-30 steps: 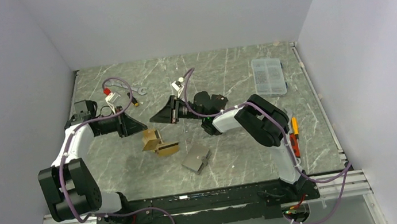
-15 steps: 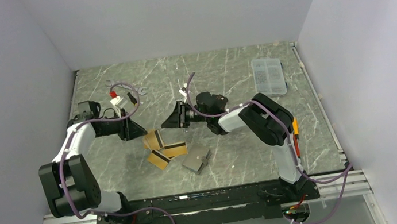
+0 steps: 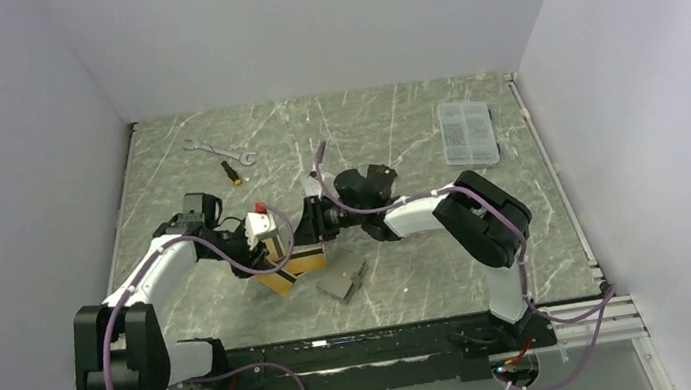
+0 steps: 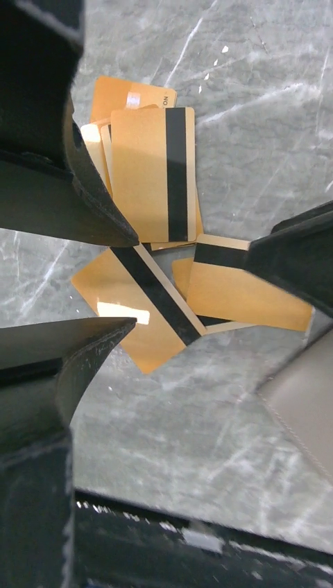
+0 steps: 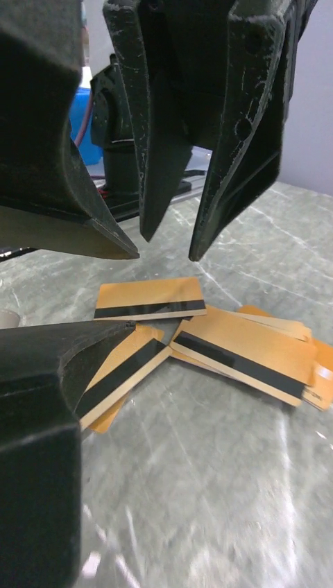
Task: Put the credit cards into the card holder
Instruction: Pick up the credit card from the center of the board.
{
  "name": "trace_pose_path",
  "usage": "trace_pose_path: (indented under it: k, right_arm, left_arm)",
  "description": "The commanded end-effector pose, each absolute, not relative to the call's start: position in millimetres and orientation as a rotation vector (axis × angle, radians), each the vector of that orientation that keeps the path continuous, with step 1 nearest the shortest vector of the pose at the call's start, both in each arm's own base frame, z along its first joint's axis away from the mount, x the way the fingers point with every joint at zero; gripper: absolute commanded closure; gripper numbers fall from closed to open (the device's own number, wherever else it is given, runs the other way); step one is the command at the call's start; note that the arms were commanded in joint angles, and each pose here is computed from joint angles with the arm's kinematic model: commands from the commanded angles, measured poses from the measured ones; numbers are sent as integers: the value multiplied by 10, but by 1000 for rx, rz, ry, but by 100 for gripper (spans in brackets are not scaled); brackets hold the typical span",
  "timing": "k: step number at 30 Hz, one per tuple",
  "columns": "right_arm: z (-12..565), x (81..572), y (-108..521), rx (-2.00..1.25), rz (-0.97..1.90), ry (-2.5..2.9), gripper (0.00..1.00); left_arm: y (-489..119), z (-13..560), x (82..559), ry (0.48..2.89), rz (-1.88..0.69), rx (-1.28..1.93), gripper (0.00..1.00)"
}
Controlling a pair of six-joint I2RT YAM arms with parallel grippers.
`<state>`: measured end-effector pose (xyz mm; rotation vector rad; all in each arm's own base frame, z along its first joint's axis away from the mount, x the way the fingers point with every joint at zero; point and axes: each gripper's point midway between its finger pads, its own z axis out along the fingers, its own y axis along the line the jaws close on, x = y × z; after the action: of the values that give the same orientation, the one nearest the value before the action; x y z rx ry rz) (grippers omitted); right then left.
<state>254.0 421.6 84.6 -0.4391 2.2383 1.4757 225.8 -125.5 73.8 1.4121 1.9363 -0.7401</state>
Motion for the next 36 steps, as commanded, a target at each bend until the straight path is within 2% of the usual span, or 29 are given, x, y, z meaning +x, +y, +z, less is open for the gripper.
trace_pose_path:
  k: [1, 10, 14, 23, 31, 36]
  right_arm:
    - [826, 2384, 4460, -527, 1520, 2245, 59]
    - [757, 2407, 4684, -563, 1489, 2274, 55]
    - [682, 2411, 4710, -562, 1446, 2308, 54]
    - [637, 2407, 4680, -541, 1408, 2336, 54]
    - [648, 2424, 4701, -580, 1372, 2342, 55]
    - [611, 2404, 4721, -613, 1386, 2344, 55]
  left_arm:
    - [-1231, 689, 2285, 1734, -577, 1662, 53]
    - [-1091, 431, 2187, 1620, -387, 1929, 58]
    - [-1039, 489, 2294, 1616, -298, 1922, 69]
    - [-948, 1141, 2332, 1407, -160, 2039, 59]
    - [-1289, 885, 2140, 985, 5, 2102, 62]
    - [-1391, 802, 1991, 863, 30, 2087, 62]
